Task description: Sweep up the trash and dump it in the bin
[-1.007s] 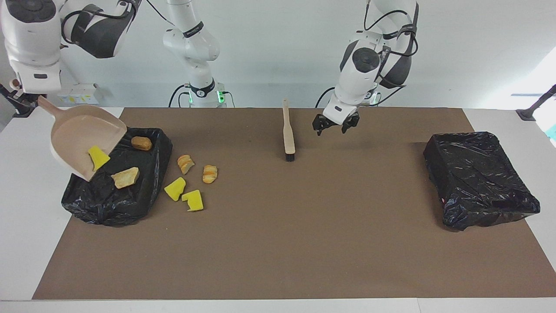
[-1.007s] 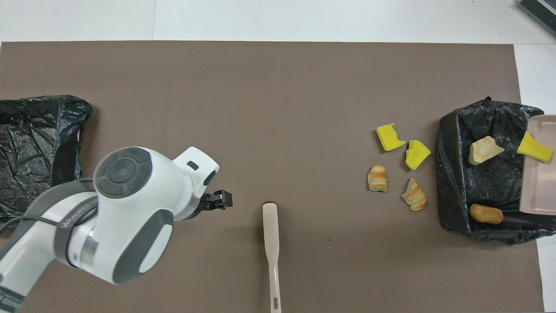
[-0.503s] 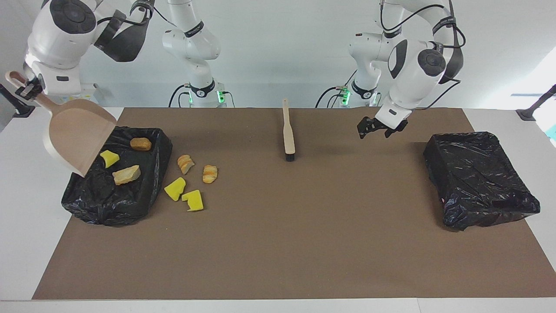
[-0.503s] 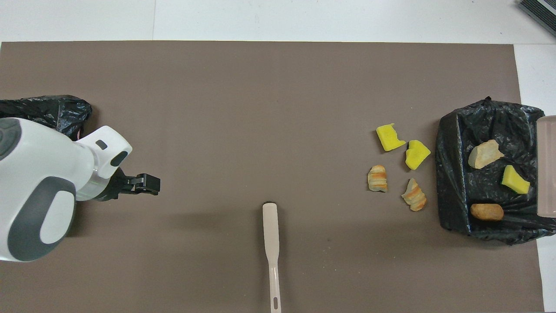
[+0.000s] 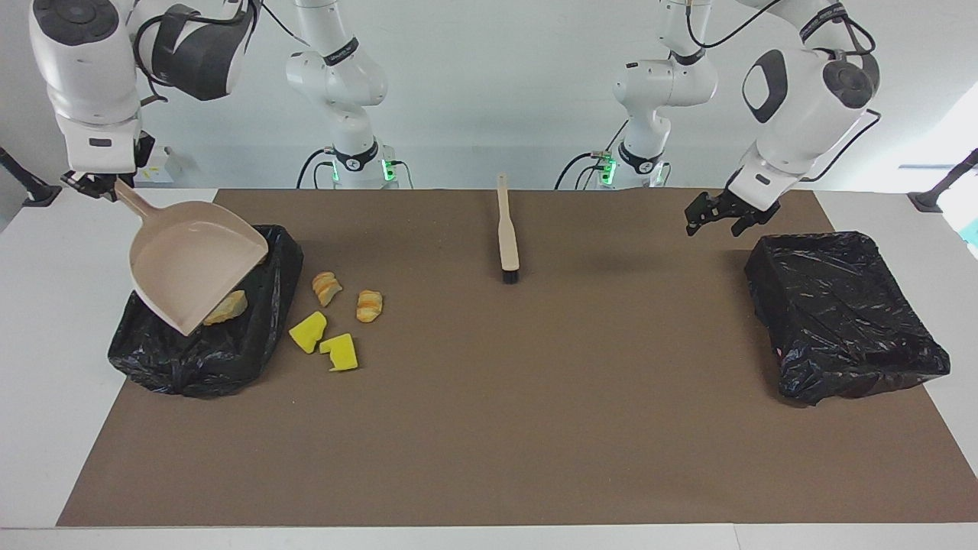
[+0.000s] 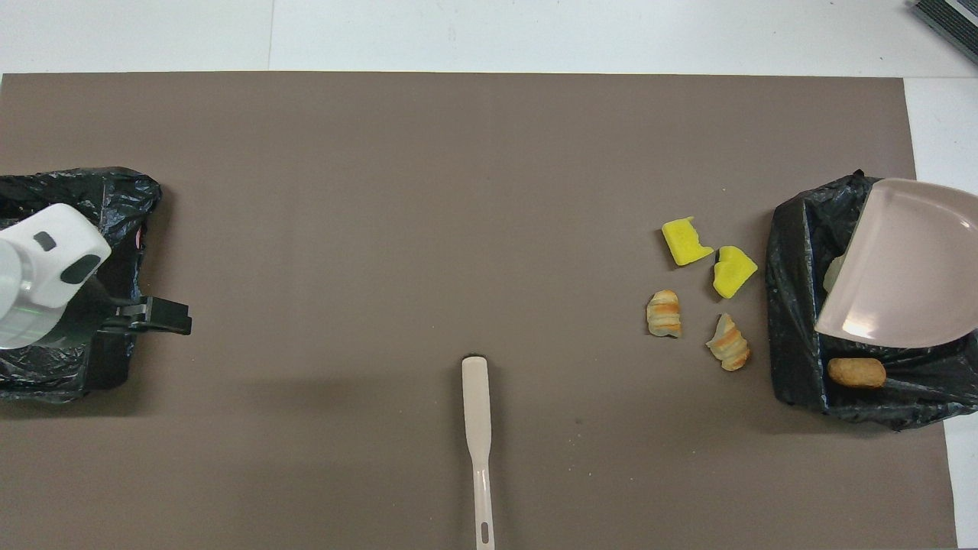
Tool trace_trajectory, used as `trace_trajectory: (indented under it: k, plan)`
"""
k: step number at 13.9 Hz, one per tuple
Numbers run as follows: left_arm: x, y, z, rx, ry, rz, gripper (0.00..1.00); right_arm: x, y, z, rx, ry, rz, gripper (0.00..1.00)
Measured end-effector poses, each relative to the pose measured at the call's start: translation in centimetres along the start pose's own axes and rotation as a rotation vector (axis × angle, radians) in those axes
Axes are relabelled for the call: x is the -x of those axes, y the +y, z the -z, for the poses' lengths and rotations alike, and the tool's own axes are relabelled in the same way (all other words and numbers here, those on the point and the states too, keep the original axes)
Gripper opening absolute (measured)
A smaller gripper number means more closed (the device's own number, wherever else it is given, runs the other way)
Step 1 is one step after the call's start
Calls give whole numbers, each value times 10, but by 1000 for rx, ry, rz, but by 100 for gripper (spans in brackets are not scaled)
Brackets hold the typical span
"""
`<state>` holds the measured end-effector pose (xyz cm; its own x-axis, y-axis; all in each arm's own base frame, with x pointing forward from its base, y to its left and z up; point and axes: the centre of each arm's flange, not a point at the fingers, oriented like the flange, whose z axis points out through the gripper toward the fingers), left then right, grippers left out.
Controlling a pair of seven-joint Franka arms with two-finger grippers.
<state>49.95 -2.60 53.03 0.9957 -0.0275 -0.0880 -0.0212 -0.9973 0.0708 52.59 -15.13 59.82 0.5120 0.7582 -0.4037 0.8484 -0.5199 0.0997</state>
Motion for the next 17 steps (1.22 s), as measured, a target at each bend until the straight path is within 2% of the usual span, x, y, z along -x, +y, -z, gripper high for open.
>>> trace_trajectory:
  k: [4, 7, 12, 17]
  plan:
    - [9, 4, 77, -25, 40, -32, 100, -32, -14, 7, -72, 131, -285, 32]
    - [20, 10, 116, -32, 48, -44, 100, -70, -31, 21, -138, 202, -477, 32]
    - [30, 11, 115, -33, -1, -44, 100, -151, -71, 47, -234, 261, -701, 32]
    - [29, 10, 117, -33, 22, -43, 100, -246, -106, 54, -355, 326, -878, 32]
